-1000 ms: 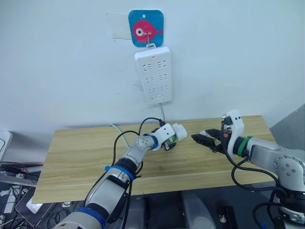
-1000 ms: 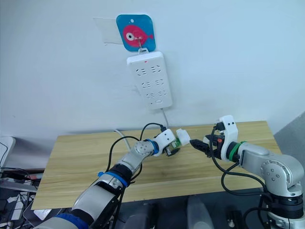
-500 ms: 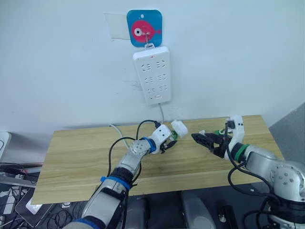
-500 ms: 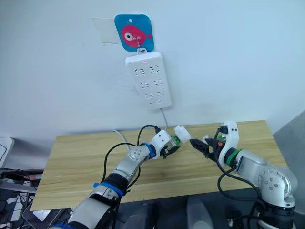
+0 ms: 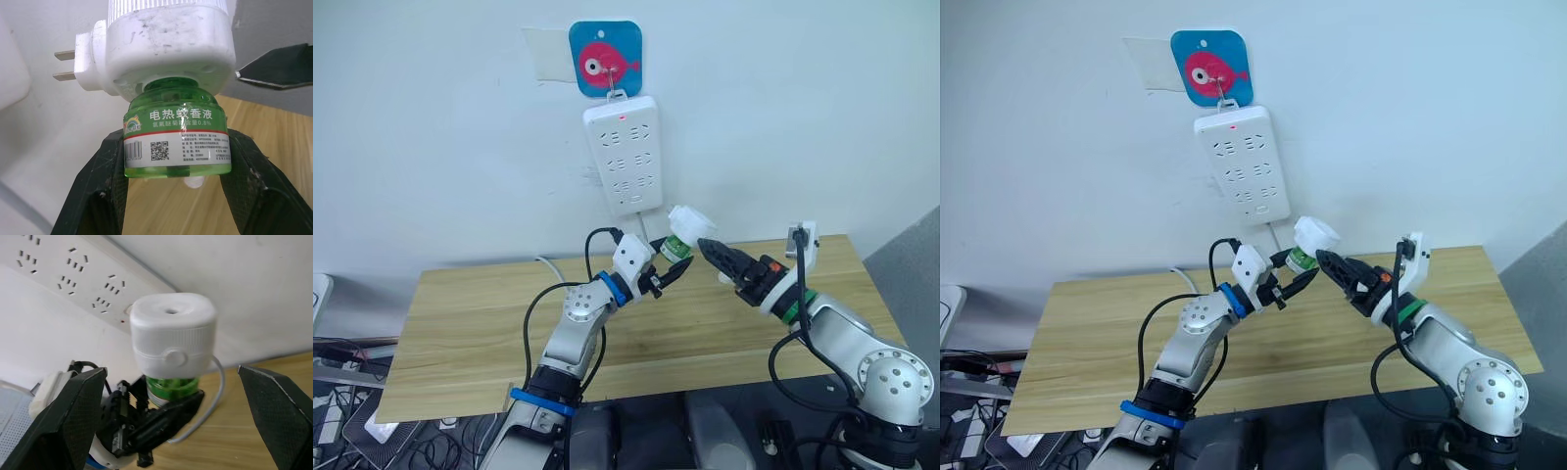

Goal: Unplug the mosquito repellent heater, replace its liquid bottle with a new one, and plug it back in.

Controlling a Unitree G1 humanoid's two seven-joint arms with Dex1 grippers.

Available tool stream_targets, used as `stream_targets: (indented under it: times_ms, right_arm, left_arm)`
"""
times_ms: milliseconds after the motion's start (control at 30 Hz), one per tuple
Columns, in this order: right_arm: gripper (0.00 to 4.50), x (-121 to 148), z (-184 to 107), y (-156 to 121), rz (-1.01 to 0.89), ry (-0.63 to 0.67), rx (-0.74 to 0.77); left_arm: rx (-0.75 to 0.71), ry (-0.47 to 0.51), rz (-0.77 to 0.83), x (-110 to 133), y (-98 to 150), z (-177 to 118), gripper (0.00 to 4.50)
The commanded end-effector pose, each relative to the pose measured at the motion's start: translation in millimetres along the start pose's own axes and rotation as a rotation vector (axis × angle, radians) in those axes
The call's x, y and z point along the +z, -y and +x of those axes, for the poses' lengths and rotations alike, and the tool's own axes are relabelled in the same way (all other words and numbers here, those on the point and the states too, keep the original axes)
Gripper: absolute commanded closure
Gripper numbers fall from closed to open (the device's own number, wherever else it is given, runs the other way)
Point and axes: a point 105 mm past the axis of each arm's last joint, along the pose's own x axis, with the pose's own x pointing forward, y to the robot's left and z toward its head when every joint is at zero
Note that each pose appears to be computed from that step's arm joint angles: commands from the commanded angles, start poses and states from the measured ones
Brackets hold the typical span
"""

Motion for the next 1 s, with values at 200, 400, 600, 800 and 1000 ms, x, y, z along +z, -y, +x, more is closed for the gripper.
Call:
stream_targets:
  times_ms: [200,400,600,800,1000]
  right_arm:
    - [0.00,4.4,14.2,-5.3,-0.047,0.035,0.008]
    - [0.00,9.0,21.2,-5.3,-0.040,0.069,0.004]
    - [0.00,13.2,24.5,-6.2,-0.024,0.098,0.004]
    - [0.61,14.3,26.3,-7.0,-0.004,0.111,0.012]
    - [1.52,10.2,28.4,-14.9,0.007,0.092,0.055]
  left_arm:
    - [-0.054,0.090,-0.001,28.3,13.6,2.7,2.26]
    - [-0.081,0.102,-0.003,32.8,22.4,3.8,2.26]
    - [-0.088,0.096,-0.014,31.2,26.8,2.0,2.26]
    - [-0.091,0.097,-0.020,31.9,27.8,3.3,2.26]
    - [-0.099,0.096,-0.026,32.2,29.4,3.8,2.26]
